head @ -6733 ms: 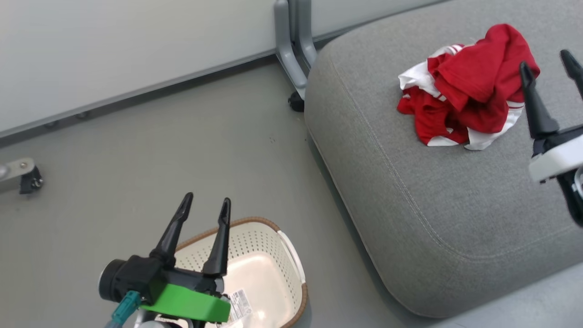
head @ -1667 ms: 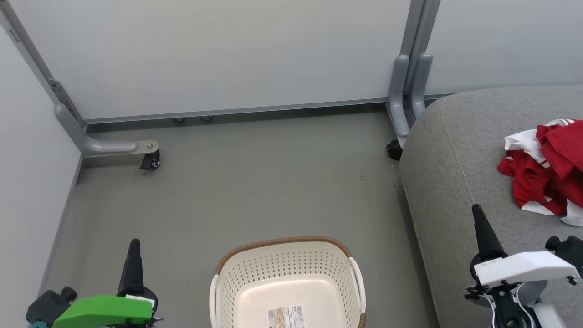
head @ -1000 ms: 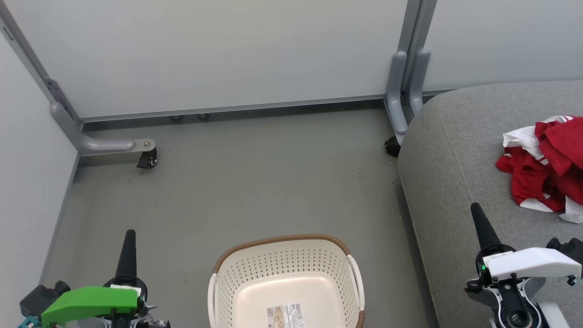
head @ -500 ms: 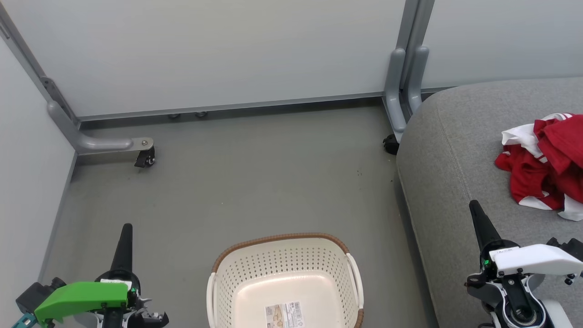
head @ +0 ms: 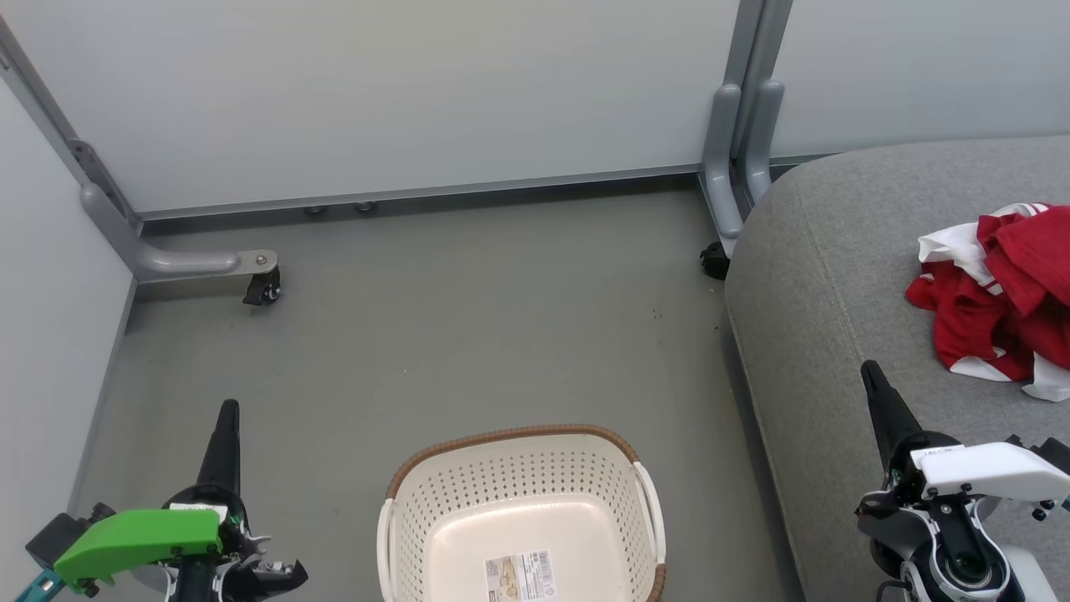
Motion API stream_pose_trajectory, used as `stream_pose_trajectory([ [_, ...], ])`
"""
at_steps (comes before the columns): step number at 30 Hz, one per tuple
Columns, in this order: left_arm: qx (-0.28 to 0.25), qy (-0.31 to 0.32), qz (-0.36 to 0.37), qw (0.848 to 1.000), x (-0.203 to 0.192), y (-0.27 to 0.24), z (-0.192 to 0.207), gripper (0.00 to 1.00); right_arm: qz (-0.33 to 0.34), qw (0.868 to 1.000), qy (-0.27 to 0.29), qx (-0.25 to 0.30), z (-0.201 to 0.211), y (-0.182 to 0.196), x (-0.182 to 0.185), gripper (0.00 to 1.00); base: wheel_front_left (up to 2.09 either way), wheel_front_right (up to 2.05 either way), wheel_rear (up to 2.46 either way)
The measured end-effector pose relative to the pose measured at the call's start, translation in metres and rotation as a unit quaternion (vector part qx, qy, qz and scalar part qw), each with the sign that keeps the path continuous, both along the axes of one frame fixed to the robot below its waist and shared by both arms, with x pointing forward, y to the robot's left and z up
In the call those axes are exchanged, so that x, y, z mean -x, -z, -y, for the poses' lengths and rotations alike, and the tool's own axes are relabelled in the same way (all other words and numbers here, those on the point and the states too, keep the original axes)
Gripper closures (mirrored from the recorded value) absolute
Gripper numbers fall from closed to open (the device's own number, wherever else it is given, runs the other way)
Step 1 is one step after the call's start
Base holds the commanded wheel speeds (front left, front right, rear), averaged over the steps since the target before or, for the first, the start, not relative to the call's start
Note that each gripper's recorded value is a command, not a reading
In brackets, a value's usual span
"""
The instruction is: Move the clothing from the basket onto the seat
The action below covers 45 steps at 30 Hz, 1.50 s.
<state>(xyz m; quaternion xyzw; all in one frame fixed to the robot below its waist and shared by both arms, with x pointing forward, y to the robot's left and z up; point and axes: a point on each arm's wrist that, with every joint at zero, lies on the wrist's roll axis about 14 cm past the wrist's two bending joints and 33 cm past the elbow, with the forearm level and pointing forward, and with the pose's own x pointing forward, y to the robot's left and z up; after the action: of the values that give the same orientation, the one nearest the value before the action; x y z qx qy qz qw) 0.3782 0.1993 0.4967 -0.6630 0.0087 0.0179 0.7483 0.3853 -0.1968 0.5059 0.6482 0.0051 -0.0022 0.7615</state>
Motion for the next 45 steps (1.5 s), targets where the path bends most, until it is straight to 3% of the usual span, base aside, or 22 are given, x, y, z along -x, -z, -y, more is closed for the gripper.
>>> stream_pose_trajectory([
  [22, 0.060, 0.006, 0.011, 0.998, -0.0084, -0.0059, -0.0003, 1.00, 0.001, 0.997, 0.002, -0.080, 0.0027, 0.0009, -0.0025, 1.00, 0.00, 0.00, 0.00],
  [45, 0.063, 0.007, 0.013, 0.998, -0.0094, -0.0075, 0.0003, 1.00, 0.002, 0.997, 0.003, -0.082, 0.0033, 0.0003, -0.0030, 1.00, 0.00, 0.00, 0.00],
])
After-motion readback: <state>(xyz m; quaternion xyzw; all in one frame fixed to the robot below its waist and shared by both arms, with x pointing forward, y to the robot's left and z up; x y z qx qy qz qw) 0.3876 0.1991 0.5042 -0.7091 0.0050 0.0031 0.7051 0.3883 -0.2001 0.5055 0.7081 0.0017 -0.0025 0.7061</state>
